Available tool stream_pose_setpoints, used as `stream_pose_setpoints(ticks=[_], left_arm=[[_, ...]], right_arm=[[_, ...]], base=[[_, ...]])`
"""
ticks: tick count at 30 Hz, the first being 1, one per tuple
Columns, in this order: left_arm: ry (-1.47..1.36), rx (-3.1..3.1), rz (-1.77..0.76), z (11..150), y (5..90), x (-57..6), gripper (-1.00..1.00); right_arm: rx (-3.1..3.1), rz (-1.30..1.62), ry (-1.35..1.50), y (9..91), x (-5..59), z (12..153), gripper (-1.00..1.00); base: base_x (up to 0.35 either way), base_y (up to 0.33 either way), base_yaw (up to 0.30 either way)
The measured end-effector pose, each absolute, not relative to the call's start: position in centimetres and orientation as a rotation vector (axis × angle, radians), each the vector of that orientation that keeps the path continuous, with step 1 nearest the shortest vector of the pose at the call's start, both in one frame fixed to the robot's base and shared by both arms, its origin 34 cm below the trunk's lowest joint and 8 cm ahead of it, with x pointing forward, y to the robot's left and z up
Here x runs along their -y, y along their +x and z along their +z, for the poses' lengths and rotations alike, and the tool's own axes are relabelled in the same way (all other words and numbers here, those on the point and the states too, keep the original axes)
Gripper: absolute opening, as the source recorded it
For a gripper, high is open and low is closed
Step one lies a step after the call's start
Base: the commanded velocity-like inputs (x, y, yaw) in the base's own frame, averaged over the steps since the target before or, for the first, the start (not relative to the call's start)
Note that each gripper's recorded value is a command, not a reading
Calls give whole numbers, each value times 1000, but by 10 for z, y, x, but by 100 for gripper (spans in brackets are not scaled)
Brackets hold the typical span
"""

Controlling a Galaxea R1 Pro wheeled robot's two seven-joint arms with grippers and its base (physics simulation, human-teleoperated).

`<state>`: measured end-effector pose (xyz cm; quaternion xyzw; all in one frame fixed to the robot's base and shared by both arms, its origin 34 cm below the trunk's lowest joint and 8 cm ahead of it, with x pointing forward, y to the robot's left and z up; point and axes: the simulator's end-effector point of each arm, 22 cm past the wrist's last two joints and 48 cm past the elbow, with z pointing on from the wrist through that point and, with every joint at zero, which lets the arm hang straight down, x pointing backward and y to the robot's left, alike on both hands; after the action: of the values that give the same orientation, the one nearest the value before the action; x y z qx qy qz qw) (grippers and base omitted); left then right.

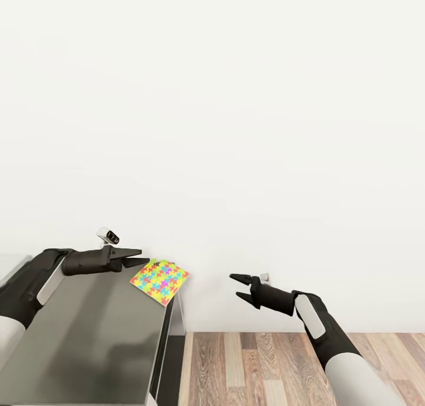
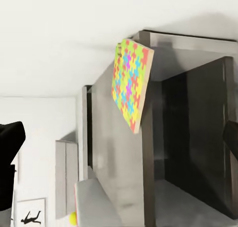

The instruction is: Put all the toys in the child's room - the three board games (two on the bed and one on the table), the two jigsaw puzzles on the table, and the tennis ball on the table - inside the toy box on the table in the child's room.

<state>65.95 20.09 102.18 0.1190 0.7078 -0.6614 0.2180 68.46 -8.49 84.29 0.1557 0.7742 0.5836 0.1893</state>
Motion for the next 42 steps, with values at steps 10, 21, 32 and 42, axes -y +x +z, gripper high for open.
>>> stream_pose_setpoints(ticks=[10, 21, 32, 42], left_arm=[[443, -1940, -1807, 1026, 648, -186, 100], [464, -1940, -1801, 1026, 642, -184, 100], [464, -1940, -1798, 1026, 643, -184, 100], [463, -1938, -1801, 1026, 642, -185, 100]], right_arm=[[-2170, 1647, 431, 685, 77, 836, 100], [-2166, 1671, 419, 683, 61, 839, 100], [-2166, 1670, 418, 683, 61, 839, 100], [-2167, 1669, 418, 683, 61, 838, 100]], base=[[0, 0, 0], [0, 23, 0], [1, 76, 0], [65, 109, 0]])
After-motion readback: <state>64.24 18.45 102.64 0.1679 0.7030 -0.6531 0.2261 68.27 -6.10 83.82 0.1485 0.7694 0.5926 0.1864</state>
